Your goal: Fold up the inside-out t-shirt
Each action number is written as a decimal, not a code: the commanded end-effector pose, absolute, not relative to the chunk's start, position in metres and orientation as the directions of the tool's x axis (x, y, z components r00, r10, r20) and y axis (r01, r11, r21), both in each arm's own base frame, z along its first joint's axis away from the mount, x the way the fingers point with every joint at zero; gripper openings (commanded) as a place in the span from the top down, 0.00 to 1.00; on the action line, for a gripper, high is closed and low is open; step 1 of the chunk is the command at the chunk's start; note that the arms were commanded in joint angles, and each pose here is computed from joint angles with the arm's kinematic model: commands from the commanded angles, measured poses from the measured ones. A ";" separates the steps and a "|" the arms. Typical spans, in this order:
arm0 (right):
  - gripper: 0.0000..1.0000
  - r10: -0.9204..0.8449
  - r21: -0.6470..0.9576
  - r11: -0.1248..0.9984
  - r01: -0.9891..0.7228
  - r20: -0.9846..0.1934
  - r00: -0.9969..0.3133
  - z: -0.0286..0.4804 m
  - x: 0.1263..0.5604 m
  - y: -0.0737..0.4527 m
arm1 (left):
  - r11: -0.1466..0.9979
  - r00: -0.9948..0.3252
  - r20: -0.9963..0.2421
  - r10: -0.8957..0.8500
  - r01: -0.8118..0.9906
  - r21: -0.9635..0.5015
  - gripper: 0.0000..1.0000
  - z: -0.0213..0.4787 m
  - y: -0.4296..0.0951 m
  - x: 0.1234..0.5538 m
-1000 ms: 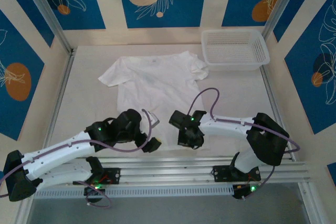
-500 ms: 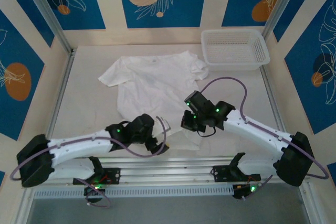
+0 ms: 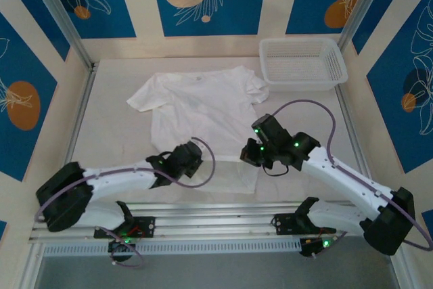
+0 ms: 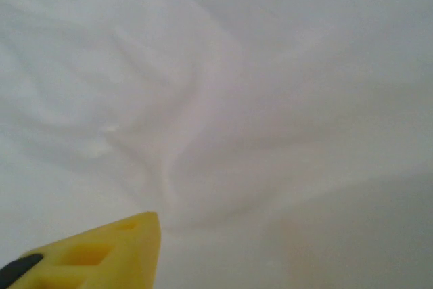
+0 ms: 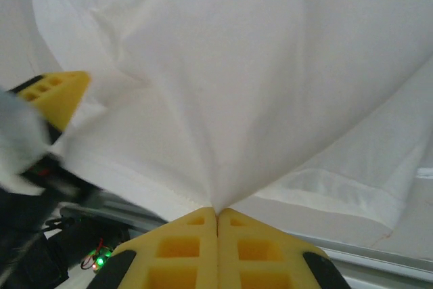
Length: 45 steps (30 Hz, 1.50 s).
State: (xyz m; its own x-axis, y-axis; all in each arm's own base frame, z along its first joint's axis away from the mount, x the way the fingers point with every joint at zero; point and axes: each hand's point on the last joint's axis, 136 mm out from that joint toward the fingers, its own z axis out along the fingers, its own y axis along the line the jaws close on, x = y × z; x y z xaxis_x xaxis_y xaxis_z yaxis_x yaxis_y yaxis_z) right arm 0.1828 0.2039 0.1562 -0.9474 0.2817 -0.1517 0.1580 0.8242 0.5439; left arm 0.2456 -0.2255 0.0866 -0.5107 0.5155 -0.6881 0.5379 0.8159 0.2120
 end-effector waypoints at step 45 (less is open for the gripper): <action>1.00 -0.111 -0.027 0.930 -0.366 -0.971 -0.213 0.147 0.305 0.329 | 0.677 -0.785 -0.619 0.028 0.471 -0.566 0.93 0.338 -0.320 0.277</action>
State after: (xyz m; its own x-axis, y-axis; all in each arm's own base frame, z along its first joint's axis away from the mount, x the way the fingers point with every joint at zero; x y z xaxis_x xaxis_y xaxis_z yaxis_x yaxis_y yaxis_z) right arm 0.3275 0.3143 0.1371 -0.2619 -0.2062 -0.9428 -0.3575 0.9281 -0.1036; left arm 0.2718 -0.3188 0.3160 -0.7611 0.1049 -0.6401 0.5181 0.6922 -0.5025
